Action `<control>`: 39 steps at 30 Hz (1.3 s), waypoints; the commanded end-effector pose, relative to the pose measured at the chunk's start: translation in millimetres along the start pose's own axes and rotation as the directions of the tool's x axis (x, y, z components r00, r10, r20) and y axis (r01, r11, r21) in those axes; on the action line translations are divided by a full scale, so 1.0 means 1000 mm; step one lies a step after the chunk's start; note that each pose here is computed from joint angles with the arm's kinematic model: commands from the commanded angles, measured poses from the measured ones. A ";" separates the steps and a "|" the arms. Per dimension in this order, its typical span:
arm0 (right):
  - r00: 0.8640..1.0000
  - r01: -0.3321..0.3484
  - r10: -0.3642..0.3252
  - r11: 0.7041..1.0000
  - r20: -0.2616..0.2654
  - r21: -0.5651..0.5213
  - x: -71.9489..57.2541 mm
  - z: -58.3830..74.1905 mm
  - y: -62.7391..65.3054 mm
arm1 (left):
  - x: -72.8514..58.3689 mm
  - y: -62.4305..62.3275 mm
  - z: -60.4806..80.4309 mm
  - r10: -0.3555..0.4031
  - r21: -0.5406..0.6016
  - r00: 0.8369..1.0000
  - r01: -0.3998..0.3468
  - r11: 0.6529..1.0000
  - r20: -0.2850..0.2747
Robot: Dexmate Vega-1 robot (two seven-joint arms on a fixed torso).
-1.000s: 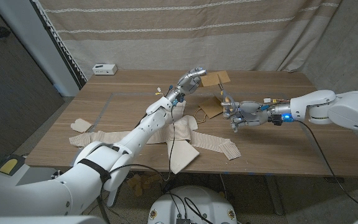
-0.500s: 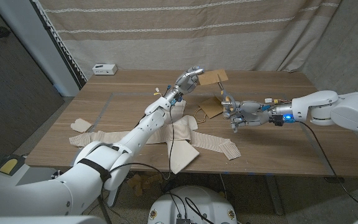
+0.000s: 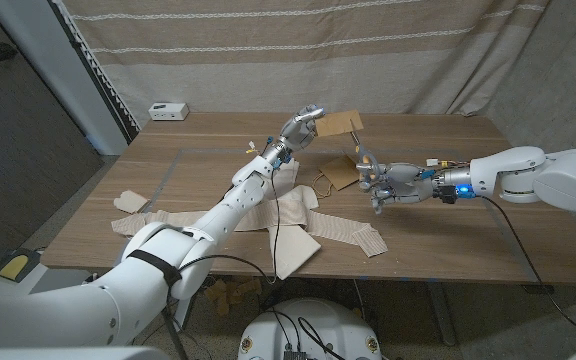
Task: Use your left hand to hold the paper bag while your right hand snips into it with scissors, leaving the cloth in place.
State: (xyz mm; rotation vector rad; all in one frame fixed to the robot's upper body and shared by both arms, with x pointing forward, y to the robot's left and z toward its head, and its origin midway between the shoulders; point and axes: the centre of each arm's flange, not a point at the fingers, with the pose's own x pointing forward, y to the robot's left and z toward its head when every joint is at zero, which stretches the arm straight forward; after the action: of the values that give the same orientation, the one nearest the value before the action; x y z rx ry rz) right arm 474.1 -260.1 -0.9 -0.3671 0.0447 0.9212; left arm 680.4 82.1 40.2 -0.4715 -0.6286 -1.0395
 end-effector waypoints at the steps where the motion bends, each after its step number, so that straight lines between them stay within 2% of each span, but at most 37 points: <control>1: 1.000 -0.002 0.002 1.000 -0.005 -0.001 0.003 0.002 0.006 | -0.004 0.008 0.003 0.009 -0.026 1.000 -0.009 1.000 0.025; 9: 1.000 0.013 -0.013 1.000 -0.005 0.005 0.003 0.005 0.009 | -0.009 0.011 0.007 0.017 -0.028 0.999 -0.016 0.999 0.041; 14: 1.000 -0.001 0.001 1.000 -0.017 -0.008 0.006 0.008 0.010 | -0.008 0.012 0.012 0.022 -0.020 0.996 -0.021 1.000 0.081; 23: 1.000 0.016 -0.017 1.000 -0.009 -0.024 0.009 0.011 0.010 | -0.013 0.011 0.020 0.014 0.016 0.994 -0.016 1.000 0.105; 29: 1.000 0.007 -0.007 0.999 0.003 -0.034 0.015 0.011 0.008 | -0.017 0.011 0.025 0.014 0.042 0.994 -0.019 0.999 0.107; 39: 0.999 0.034 -0.034 0.999 0.022 -0.037 0.012 0.012 0.006 | -0.018 0.009 0.025 0.004 0.058 0.997 -0.009 0.998 0.081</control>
State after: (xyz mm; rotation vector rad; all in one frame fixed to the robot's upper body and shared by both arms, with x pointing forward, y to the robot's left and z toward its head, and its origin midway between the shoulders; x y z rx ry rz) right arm 473.4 -242.2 3.6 -0.3952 0.0287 0.9081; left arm 679.2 111.3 46.3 -0.4962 -0.7302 -0.9955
